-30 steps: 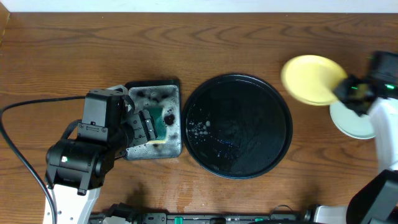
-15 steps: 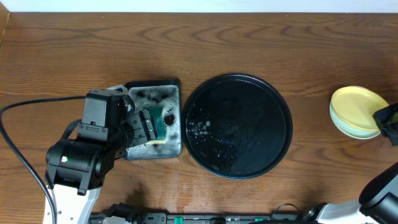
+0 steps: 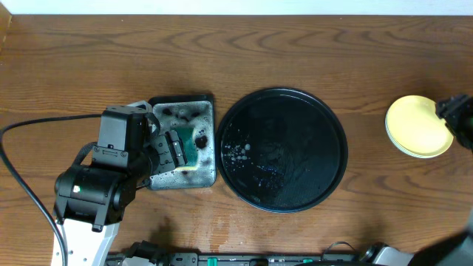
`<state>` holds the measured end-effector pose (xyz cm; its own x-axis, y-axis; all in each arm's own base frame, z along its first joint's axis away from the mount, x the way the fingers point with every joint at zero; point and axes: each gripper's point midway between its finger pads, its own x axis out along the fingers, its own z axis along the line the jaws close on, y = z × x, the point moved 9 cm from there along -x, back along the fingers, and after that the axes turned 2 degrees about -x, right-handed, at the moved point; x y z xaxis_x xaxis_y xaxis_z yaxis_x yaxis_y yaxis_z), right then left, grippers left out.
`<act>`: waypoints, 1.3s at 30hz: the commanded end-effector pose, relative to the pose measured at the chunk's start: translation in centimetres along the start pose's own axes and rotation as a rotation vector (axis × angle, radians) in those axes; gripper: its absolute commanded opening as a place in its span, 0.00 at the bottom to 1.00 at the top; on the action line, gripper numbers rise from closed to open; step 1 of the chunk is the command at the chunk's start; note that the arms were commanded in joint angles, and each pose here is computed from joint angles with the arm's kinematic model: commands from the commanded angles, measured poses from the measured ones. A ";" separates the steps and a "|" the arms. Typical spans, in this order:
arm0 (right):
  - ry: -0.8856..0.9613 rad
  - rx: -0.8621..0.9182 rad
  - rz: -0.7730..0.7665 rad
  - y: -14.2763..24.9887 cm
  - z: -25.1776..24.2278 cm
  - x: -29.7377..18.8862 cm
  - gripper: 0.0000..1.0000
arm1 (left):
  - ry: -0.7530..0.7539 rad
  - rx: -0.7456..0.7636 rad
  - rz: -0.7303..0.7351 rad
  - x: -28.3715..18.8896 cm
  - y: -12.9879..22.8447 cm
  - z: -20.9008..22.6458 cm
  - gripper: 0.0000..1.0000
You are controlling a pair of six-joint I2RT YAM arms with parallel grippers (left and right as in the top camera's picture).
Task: Clean dirty plates on tray and stack at the side
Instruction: 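Carry the yellow plate right and stack it on the green plates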
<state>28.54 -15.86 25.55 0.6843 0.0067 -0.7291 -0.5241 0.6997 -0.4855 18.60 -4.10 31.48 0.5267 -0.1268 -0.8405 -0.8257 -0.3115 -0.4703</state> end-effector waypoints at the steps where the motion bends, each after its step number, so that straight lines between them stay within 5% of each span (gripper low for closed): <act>1: -0.153 -0.141 -0.068 1.4 5.0 -4.9 0.61 | 0.004 -0.004 -0.017 -0.5 -0.3 -0.1 0.83; 10: -0.493 -0.580 -0.025 10.5 12.5 -13.8 0.63 | 0.004 -0.004 -0.017 -0.5 -0.3 -0.1 0.83; 12: -0.533 -0.616 -0.012 11.8 13.0 -14.9 0.99 | 0.004 -0.004 -0.017 -0.5 -0.3 -0.1 0.83; 26: -0.537 -0.652 0.118 15.9 11.8 -17.2 0.99 | 0.004 -0.004 -0.017 -0.5 -0.3 -0.1 0.83; 33: -0.628 -1.024 0.040 17.8 12.3 -18.3 0.99 | 0.004 -0.004 -0.016 -0.5 -0.3 -0.1 0.83; 39: -0.541 -1.111 -0.130 18.9 11.2 -16.4 0.99 | 0.004 -0.004 -0.017 -0.5 -0.3 -0.1 0.83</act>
<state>12.62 5.67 35.77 0.6935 0.5514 -0.4636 -0.4357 -0.1915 -0.8795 18.59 -4.10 31.48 0.5263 -0.1272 -0.8408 -0.8259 -0.3114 -0.4699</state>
